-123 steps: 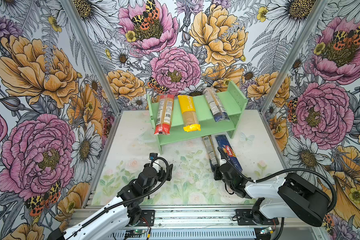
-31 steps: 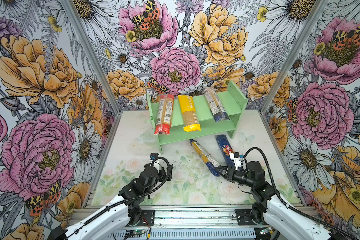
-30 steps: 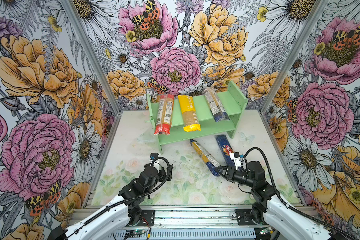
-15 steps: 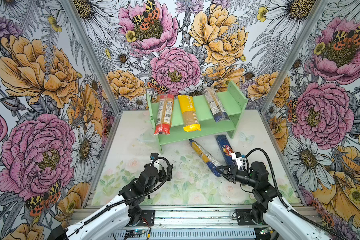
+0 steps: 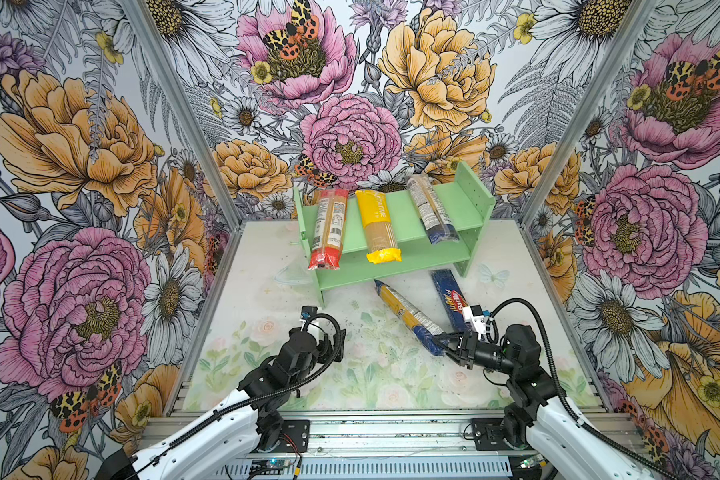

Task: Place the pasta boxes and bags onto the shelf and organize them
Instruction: 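Raise the white-labelled pack upright with the right gripper toward the shelf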

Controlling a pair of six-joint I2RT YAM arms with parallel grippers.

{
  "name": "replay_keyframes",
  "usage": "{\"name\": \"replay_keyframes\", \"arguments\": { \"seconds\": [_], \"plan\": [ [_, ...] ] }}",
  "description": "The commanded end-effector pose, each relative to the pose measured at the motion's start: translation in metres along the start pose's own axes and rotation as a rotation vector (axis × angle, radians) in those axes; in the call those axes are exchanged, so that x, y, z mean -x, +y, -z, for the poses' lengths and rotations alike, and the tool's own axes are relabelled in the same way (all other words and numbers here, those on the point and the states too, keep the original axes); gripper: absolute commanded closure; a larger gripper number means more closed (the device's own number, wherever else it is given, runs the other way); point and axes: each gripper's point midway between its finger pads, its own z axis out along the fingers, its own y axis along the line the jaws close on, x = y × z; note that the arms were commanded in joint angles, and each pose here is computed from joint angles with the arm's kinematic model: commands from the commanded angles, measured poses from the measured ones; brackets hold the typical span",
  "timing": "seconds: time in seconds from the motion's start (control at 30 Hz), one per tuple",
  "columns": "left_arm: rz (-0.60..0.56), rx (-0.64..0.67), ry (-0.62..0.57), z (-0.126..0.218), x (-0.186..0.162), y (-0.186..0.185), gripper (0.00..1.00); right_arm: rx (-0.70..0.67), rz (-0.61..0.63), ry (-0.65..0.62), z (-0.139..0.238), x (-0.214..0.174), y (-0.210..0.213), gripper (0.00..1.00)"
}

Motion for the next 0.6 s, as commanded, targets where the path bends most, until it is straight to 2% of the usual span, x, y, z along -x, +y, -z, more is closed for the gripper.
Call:
{"name": "replay_keyframes", "arguments": {
  "seconds": [0.0, 0.57],
  "plan": [
    [0.025, -0.033, -0.037, 0.002, 0.015, -0.007, 0.01, 0.197, 0.257, -0.038, 0.012, 0.010, 0.076, 1.00],
    [0.024, -0.033, -0.030, 0.001, 0.014, -0.008, 0.01, 0.280, 0.278, -0.075, 0.018, 0.020, 0.107, 1.00]
  ]
}}
